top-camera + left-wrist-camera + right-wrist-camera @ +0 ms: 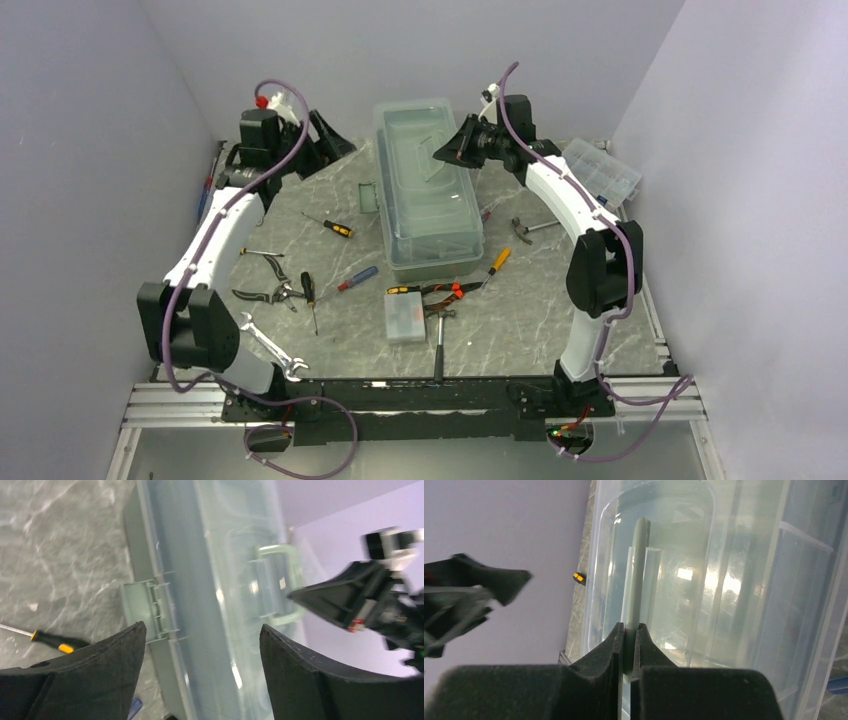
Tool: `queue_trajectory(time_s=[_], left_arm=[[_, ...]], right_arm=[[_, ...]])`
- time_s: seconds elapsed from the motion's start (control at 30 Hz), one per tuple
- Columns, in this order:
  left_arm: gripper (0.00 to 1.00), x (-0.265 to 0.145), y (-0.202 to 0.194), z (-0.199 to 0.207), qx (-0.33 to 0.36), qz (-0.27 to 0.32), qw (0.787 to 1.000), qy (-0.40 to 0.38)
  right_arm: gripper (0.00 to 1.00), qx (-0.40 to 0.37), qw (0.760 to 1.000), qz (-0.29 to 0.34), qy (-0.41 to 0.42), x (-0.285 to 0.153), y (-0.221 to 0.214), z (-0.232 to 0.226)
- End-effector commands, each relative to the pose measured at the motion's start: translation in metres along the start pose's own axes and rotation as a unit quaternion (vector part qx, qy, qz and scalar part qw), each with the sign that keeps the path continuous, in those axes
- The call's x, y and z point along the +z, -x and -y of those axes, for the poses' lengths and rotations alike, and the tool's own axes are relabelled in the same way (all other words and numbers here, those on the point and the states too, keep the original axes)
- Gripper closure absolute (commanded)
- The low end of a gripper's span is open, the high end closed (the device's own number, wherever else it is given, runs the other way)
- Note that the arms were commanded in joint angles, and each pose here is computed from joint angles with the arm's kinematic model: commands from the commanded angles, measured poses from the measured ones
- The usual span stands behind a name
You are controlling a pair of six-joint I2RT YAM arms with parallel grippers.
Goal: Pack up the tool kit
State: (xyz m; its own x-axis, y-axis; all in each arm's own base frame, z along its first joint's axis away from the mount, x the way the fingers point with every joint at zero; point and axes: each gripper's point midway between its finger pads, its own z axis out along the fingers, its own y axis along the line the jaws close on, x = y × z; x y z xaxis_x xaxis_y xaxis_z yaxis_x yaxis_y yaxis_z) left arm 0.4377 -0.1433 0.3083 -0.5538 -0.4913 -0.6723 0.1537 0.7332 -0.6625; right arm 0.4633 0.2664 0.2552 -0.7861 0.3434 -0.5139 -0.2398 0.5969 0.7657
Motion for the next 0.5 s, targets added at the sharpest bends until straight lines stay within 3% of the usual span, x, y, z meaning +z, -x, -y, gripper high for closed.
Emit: queue_trajectory(time_s=[0.0, 0.23, 0.47], left_arm=[[0.18, 0.035, -0.044, -0.054, -0.017, -0.050, 0.998, 0.034], [0.26, 0.064, -0.073, -0.079, -0.038, -0.109, 0.992, 0.042], [0.33, 0.070, -0.083, -0.099, -0.060, -0.112, 0.991, 0.049]], right_arm=[[1.00, -0.085, 0.993, 0.037, 0.078, -0.015, 0.029, -0.069], [1.00, -0.095, 0.990, 0.056, 0.084, -0.028, 0.044, -0.090], [1.00, -0.094, 0.990, 0.058, 0.088, -0.031, 0.047, -0.095]])
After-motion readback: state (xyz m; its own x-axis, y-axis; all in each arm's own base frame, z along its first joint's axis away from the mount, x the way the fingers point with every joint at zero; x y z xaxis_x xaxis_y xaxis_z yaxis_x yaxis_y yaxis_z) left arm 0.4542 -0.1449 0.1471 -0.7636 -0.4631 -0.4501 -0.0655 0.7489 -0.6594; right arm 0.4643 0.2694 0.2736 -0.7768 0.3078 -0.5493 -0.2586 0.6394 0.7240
